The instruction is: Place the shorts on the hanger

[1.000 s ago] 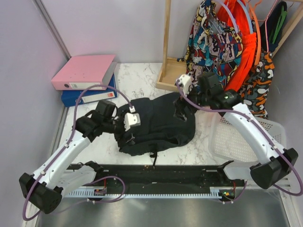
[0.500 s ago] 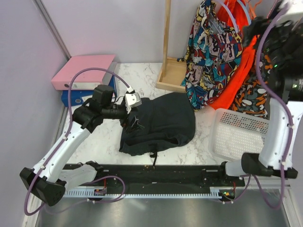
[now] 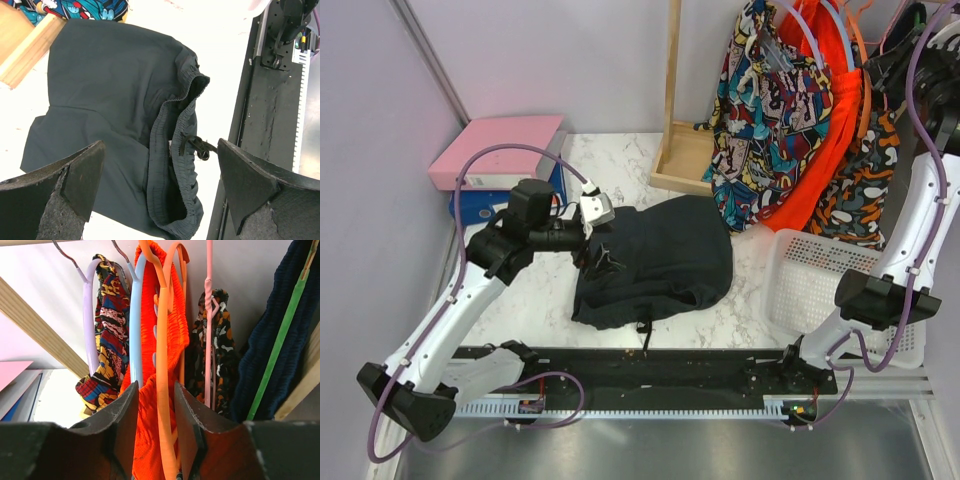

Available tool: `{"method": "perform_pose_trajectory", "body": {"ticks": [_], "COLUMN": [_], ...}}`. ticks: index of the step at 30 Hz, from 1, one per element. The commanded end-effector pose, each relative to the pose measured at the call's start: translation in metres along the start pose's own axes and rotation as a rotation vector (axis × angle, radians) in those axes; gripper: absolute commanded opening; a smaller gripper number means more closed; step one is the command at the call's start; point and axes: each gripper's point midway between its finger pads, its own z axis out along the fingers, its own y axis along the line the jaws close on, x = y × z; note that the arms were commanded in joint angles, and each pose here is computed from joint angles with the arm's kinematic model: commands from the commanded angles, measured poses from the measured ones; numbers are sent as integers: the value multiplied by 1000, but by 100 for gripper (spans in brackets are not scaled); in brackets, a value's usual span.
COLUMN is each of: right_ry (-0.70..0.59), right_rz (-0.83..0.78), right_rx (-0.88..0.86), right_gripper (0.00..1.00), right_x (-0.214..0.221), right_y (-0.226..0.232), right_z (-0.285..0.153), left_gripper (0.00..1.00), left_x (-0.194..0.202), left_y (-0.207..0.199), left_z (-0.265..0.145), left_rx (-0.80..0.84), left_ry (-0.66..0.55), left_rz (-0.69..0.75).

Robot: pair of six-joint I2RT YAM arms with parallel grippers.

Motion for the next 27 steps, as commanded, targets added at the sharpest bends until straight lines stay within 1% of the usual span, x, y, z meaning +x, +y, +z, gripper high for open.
{"method": "perform_pose_trajectory", "body": {"ticks": [1, 10, 19, 25, 26, 27], "right_ry": [-35, 6, 83, 107, 109, 113], "right_rz": [-45, -57, -83, -111, -146, -149], "right_rx": [-10, 11, 50, 57, 51, 48], "right_gripper": [40, 39, 37, 37, 38, 39], "right_x": [-12, 2, 31, 40, 40, 41], "right_y": [6, -6, -25, -28, -27, -26], "right_z": [-7, 3, 11, 14, 14, 15], "left_gripper": [99, 99, 99, 100, 100, 99], "left_x": [-13, -12, -14, -11, -10, -10], "left_y": [-5, -1, 2, 3, 3, 4], "left_z": [-4, -1, 1, 3, 4, 4], "left_rx": [9, 4, 4, 8, 10, 10], "left_ry": [-47, -38, -33, -23, -20, -20], "left_rz": [0, 4, 5, 2, -1, -1]}}
